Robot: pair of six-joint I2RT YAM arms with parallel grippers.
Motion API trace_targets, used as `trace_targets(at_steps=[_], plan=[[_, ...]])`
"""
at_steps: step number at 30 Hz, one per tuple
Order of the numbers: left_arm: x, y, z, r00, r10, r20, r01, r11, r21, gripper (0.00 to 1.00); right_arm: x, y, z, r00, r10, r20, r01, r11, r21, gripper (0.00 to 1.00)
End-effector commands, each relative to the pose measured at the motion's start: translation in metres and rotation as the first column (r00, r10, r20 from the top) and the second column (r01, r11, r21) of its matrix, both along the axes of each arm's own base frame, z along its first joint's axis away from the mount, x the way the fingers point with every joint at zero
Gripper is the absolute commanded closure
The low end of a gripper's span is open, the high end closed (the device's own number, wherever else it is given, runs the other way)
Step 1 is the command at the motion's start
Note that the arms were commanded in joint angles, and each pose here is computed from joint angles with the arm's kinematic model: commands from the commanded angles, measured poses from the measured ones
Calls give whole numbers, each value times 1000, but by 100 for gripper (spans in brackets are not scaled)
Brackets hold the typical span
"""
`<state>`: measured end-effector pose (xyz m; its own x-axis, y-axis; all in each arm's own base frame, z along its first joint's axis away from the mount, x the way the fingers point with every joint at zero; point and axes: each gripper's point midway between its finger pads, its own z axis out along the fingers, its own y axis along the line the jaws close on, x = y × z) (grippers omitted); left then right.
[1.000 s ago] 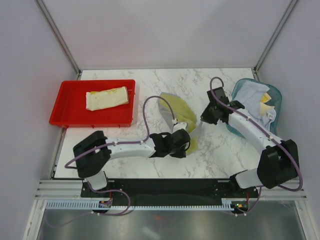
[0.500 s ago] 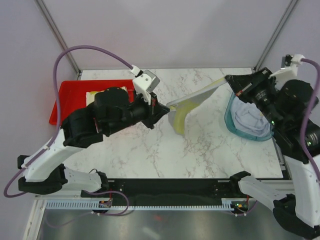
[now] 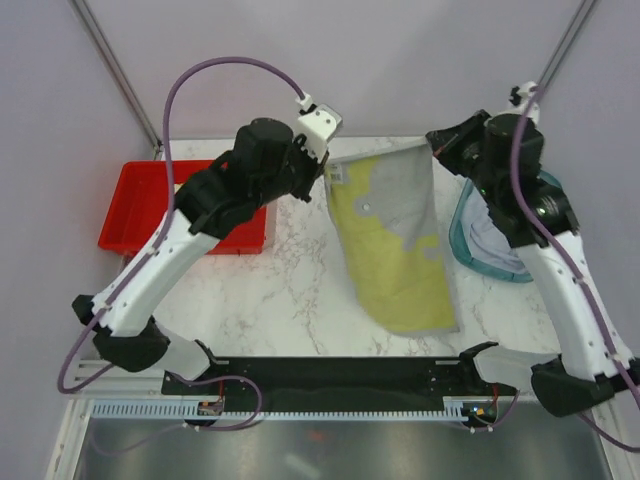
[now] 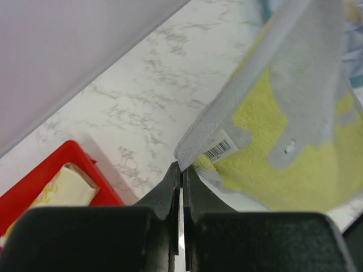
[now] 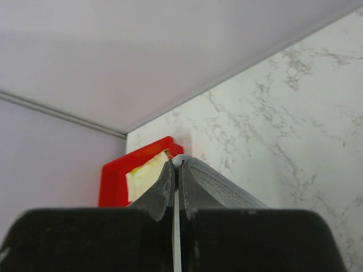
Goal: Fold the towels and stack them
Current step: Flatten out the crumpled towel, then fold the towel
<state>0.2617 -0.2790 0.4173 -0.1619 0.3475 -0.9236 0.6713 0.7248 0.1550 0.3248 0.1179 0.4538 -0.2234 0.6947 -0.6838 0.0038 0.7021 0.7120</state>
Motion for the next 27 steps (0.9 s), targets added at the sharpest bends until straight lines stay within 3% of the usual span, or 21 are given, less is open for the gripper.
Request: trace_targets(at_steps=[1, 3, 4, 5, 6, 8, 9, 10, 11, 14, 16, 20, 27], plan=[[70, 13, -46, 998, 18, -55, -12, 994, 104, 98, 65, -26, -35, 981, -195, -25, 190, 974, -124, 100], [107, 17, -46, 999, 47, 2, -47, 991, 126, 98, 111, -18, -59, 981, -181, -64, 171, 975, -138, 100], [130, 7, -69, 999, 41, -28, -36, 987, 159, 98, 127, -16, -64, 982, -180, -64, 170, 976, -135, 100], [152, 15, -70, 998, 67, -11, -64, 985, 158, 98, 153, -11, -94, 976, -182, -116, 163, 974, -157, 100], [173, 12, -58, 996, 82, 33, -85, 989, 124, 98, 167, -14, -93, 977, -181, -111, 165, 976, -141, 100], [219, 13, -90, 994, 107, 21, -109, 983, 150, 98, 200, -12, -124, 974, -175, -146, 154, 978, -141, 100], [234, 7, -84, 994, 92, 60, -99, 987, 123, 98, 210, -11, -126, 978, -158, -138, 140, 982, -129, 100], [254, 2, -115, 995, 86, 42, -92, 983, 162, 98, 222, -9, -128, 983, -140, -122, 126, 985, -118, 100], [268, 6, -122, 993, 102, 52, -109, 981, 163, 98, 238, -5, -152, 981, -121, -152, 102, 987, -125, 100], [309, 10, -132, 983, 154, 103, -166, 978, 127, 98, 267, 9, -156, 995, -34, -98, 22, 992, -122, 100], [323, 11, -124, 968, 193, 161, -209, 974, 90, 98, 277, 14, -147, 999, -6, -39, 1, 991, -137, 100], [332, 4, -131, 964, 173, 200, -192, 978, 79, 98, 297, 7, -163, 998, -28, -57, 19, 988, -152, 100], [321, 8, -173, 980, 131, 150, -157, 972, 174, 98, 291, 7, -214, 988, 9, -153, -31, 989, -147, 100]])
